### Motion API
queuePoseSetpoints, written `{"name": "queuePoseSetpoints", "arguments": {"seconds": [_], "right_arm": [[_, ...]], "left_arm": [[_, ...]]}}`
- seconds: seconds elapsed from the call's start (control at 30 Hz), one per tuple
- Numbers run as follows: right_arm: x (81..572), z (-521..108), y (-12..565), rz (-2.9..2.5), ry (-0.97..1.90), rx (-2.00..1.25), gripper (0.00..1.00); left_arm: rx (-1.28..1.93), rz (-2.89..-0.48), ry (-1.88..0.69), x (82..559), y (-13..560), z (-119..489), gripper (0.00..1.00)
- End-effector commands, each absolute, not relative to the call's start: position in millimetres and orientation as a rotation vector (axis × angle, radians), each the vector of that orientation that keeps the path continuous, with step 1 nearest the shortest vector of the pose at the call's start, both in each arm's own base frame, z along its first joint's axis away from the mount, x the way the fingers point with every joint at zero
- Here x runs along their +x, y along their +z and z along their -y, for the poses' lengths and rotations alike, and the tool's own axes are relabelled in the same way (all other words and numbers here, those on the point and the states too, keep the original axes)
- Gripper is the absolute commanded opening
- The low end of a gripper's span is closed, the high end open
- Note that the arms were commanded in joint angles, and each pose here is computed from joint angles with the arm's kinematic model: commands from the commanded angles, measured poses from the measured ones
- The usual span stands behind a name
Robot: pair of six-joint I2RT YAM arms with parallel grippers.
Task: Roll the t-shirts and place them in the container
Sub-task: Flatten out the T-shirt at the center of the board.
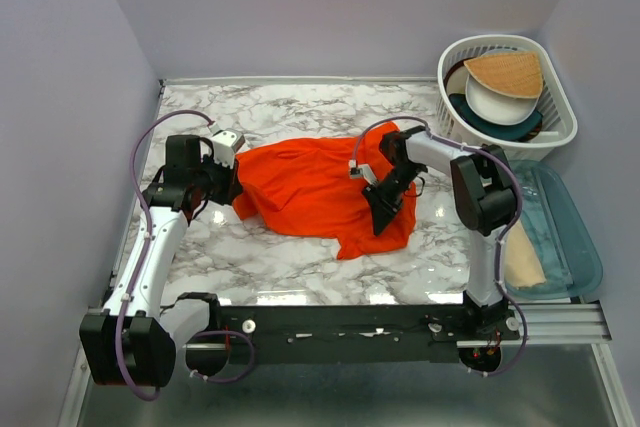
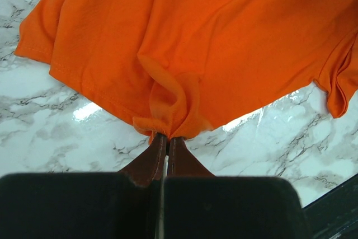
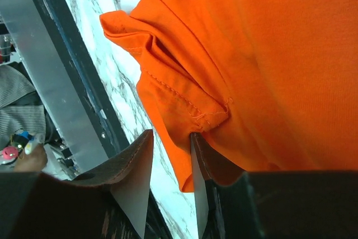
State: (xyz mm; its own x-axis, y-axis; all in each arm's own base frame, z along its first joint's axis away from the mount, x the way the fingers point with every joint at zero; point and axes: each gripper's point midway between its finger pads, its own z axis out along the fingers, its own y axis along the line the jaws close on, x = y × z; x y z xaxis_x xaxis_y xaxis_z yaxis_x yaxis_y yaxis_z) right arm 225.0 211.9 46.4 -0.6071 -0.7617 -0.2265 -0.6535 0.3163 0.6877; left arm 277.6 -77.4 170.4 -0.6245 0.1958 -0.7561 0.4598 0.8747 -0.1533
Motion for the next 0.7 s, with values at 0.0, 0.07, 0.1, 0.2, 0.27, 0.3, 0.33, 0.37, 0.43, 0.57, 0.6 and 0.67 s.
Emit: {"name": "queuePoseSetpoints", "arguments": {"seconds": [0.0,0.07,0.1,0.2,0.27,0.3,0.33,0.37,0.43,0.57,0.6,0.67], "right_arm": [[236,-217,37,2.461,-1.157,1.276,0.40],[238,-218,35,2.470,-1.152,1.258,0.40],[243,-220,35,2.484,-1.153,1.265,0.40],[252,-218,29,2.517,-1.102,1.260,0.37],[258,-218,26,2.547,-1.065,1.275,0.26],[263,-219,29,2.566,-1.066,1.297,0.23],[268,-220,31,2.582,-1.060,1.317,0.21],[270,-220,34,2.597,-1.050,1.328,0.17],[279,-221,48,2.642,-1.040,1.402,0.12],[283,-218,73,2.692,-1.039,1.597,0.01],[278,-218,75,2.685,-1.054,1.624,0.01],[274,-221,100,2.696,-1.119,1.739,0.01]], "left_arm": [[0.459,-2.231,-0.443,282,173,78,0.00],[0.459,-2.231,-0.441,282,174,77,0.00],[0.455,-2.232,-0.437,282,174,76,0.00],[0.457,-2.236,-0.434,282,173,75,0.00],[0.459,-2.239,-0.427,281,172,74,0.00],[0.460,-2.237,-0.428,281,173,74,0.00],[0.457,-2.238,-0.424,281,173,73,0.00],[0.457,-2.239,-0.424,281,173,73,0.00],[0.457,-2.235,-0.421,281,175,72,0.00],[0.452,-2.215,-0.428,285,180,74,0.00],[0.450,-2.212,-0.428,285,181,74,0.00],[0.438,-2.205,-0.432,287,183,74,0.00]]}}
